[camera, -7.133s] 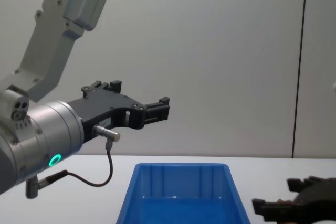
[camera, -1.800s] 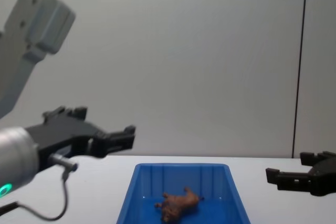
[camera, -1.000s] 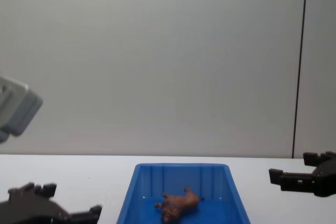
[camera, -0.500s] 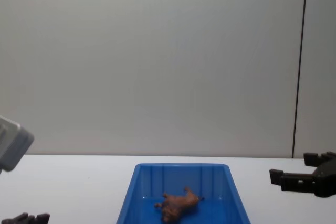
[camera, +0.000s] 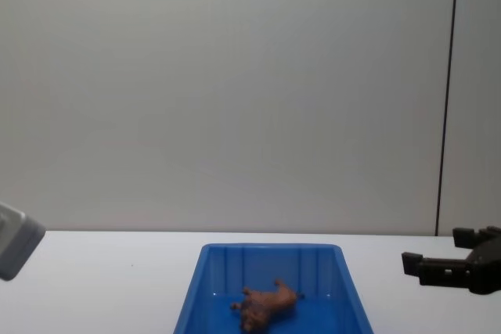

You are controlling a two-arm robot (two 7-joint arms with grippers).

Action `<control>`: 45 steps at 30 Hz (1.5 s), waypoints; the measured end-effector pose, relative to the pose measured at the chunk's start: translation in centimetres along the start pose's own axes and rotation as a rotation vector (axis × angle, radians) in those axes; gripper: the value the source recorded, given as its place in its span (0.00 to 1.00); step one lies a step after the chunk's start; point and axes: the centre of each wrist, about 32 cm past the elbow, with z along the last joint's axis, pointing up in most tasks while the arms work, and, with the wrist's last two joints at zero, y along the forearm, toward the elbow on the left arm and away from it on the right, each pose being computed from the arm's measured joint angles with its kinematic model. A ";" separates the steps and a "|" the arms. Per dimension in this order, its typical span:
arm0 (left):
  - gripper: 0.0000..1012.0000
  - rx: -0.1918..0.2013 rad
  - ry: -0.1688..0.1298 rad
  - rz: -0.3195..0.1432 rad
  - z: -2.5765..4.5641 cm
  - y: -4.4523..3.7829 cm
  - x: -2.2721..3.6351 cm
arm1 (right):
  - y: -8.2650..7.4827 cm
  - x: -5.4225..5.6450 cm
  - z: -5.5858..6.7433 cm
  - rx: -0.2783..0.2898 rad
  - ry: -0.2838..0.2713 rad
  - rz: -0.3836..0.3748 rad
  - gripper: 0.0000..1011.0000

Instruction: Pick up the two dolls from the table and place them into the box.

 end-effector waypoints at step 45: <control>0.02 -0.015 0.004 -0.023 -0.02 -0.26 0.17 | 0.0 0.0 0.0 0.000 0.000 0.000 0.99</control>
